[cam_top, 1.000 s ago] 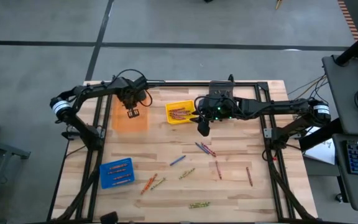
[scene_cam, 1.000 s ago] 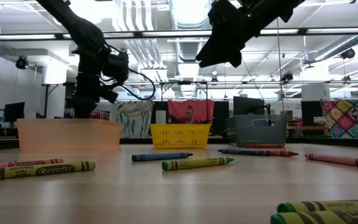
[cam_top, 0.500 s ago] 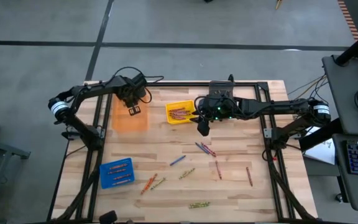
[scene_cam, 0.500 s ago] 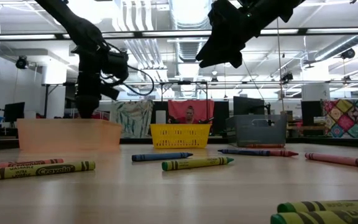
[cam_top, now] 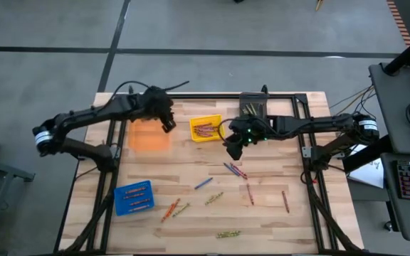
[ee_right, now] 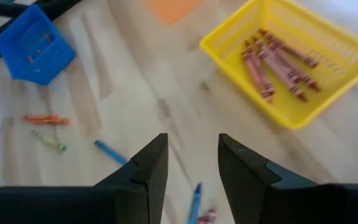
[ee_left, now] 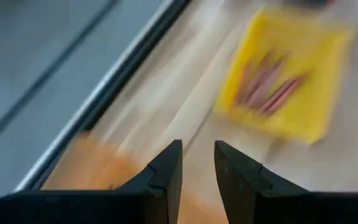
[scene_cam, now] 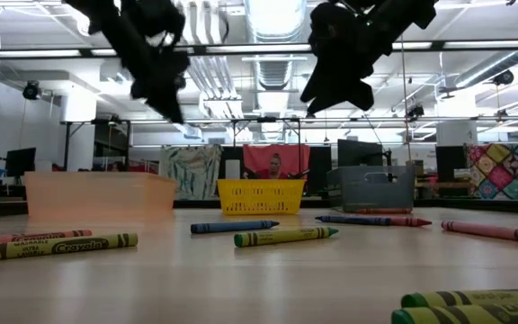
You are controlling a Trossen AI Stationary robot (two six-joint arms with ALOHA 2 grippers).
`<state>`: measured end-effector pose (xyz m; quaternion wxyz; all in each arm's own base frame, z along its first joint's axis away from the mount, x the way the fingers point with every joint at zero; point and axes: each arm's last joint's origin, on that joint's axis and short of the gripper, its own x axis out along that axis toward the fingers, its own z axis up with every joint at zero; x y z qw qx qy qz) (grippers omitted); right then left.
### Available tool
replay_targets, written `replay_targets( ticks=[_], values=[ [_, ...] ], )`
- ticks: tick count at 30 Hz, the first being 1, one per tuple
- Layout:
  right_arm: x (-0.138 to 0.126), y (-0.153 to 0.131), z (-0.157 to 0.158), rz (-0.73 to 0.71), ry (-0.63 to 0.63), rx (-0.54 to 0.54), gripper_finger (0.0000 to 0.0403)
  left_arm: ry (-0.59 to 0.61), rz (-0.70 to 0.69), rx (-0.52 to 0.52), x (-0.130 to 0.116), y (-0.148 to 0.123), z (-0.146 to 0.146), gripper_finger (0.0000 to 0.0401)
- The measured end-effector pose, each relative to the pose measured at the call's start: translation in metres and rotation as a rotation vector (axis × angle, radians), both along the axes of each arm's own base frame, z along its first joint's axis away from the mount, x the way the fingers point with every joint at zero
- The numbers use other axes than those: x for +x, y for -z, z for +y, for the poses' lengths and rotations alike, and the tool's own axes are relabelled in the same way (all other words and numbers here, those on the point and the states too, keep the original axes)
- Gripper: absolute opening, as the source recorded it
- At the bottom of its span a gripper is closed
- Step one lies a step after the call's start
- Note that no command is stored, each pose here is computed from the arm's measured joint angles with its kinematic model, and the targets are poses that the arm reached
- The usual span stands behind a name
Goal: Sort crayons
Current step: Put the red crayon into the yellow bin
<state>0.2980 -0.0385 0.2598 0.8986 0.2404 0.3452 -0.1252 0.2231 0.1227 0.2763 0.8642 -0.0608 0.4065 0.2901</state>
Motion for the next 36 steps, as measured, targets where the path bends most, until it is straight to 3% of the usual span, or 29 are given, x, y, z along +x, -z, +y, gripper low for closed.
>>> replay_targets(
  ticks=[8, 14, 18, 24, 36],
  values=[
    [-0.002, 0.005, 0.028, 0.070, -0.041, 0.079, 0.0119, 0.235, -0.287, 0.094, 0.028, -0.030, -0.058, 0.0076],
    [-0.015, 0.016, 0.053, 0.250, -0.005, 0.248, 0.0111, 0.376, -0.427, 0.120, 0.049, -0.037, -0.093, 0.0076],
    [-0.025, 0.021, 0.073, 0.368, 0.070, 0.333, 0.0109, 0.448, -0.433, 0.149, 0.054, -0.037, -0.106, 0.0075],
    [-0.036, 0.023, 0.101, 0.453, 0.176, 0.430, 0.0109, 0.455, -0.428, 0.158, 0.053, -0.037, -0.107, 0.0075],
    [-0.046, 0.037, 0.139, 0.500, 0.349, 0.437, 0.0109, 0.468, -0.401, 0.162, 0.052, -0.035, -0.107, 0.0075]
  ],
)
